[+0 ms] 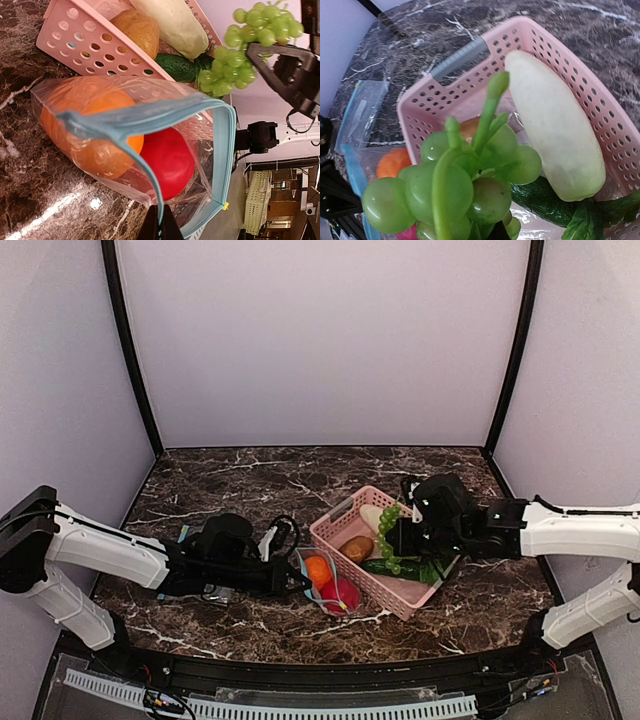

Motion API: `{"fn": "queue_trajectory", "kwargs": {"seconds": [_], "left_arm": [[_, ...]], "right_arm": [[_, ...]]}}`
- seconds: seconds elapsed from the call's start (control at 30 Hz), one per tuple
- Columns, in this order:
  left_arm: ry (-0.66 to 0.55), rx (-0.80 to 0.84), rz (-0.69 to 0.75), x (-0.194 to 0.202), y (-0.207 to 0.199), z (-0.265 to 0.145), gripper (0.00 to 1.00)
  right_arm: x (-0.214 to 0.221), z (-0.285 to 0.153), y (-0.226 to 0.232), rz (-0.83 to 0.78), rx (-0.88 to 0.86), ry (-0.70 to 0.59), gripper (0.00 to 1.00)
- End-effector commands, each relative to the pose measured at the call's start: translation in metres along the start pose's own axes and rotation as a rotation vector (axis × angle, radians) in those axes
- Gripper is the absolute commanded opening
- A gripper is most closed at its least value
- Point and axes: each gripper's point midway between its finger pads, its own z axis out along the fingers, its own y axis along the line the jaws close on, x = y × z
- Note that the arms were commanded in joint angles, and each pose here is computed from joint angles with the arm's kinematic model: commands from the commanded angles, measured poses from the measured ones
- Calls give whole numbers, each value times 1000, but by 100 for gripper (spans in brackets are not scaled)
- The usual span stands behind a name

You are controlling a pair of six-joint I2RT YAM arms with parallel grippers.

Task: Place the food in the zip-top bag and seal the zipper
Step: Place the fake fruit in the zipper food storage bag, then adjust the fake fruit in the zipper food storage bag.

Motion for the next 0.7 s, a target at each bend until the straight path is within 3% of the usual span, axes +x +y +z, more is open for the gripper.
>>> {"fn": "queue_trajectory", "kwargs": {"seconds": [0.0,0.23,0.5,0.67], "left_arm": [[-7,17,23,-6,-12,-3,1],[-5,19,26,-6,-13,-2,1],[-10,19,28,-7,-13,-2,1],[-9,22,29,-8,-14,-1,1]], "right_arm": [[-37,-43,38,-96,-147,-153,0],[-47,-77,98,-165,-396,-204,0],[-27,-78,170,-222,-596,-147,0],[-7,-56,191,-276,-578,-94,0]]}}
